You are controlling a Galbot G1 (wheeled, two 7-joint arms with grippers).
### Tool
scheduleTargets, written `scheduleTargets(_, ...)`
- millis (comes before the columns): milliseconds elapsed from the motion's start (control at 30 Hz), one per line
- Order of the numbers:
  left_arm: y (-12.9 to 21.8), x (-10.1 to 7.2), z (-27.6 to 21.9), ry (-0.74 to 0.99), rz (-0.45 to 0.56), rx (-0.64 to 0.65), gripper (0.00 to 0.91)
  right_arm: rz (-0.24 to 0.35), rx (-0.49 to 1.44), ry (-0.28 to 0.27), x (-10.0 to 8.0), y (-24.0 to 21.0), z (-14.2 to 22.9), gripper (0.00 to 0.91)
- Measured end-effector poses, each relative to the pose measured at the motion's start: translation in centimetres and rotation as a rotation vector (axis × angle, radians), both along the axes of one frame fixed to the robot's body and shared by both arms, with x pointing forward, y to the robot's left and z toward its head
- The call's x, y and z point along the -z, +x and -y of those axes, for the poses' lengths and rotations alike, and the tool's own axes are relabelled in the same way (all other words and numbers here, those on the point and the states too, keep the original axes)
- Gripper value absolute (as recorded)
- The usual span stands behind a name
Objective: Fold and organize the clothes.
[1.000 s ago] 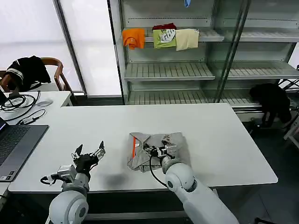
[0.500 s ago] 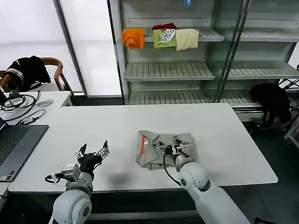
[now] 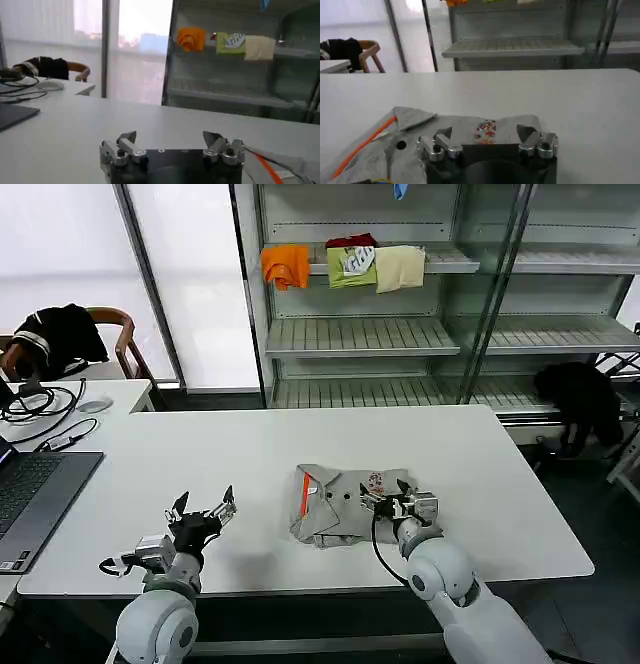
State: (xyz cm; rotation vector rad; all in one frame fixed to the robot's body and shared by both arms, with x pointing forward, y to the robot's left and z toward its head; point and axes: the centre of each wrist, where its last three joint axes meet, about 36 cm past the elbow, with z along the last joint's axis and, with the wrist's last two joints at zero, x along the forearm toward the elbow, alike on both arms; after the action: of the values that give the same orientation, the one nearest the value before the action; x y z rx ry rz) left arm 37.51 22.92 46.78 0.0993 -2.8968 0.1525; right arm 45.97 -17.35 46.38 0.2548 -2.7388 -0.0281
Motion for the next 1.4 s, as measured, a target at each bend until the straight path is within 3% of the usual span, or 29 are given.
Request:
scheduleTargets(867,-0.3,0.1,-0.1,0.001,-0.007,0.005,0.907,-0.089,0.075,0.114,0.8,1.7,1.0,0.907)
scheduleTargets(1067,-0.7,-0.4,-0.3,0.005,0.028,-0.016,0.907,-0.020,0.081,0.101,-0.8,0.7,1.3,0.907)
scheduleTargets(1267,-1.2,-0.6,-0.1,0.010,0.062,-0.028,0.907,0.098,0.112,0.020,-3.0,-0.6,2.8,0.907)
scheduleTargets(1400,-1.2,-1.0,-0.2,0.028,0.079,-0.042,0.907,0.140,0.147,-0.026,-3.8,-1.4,4.3,0.907)
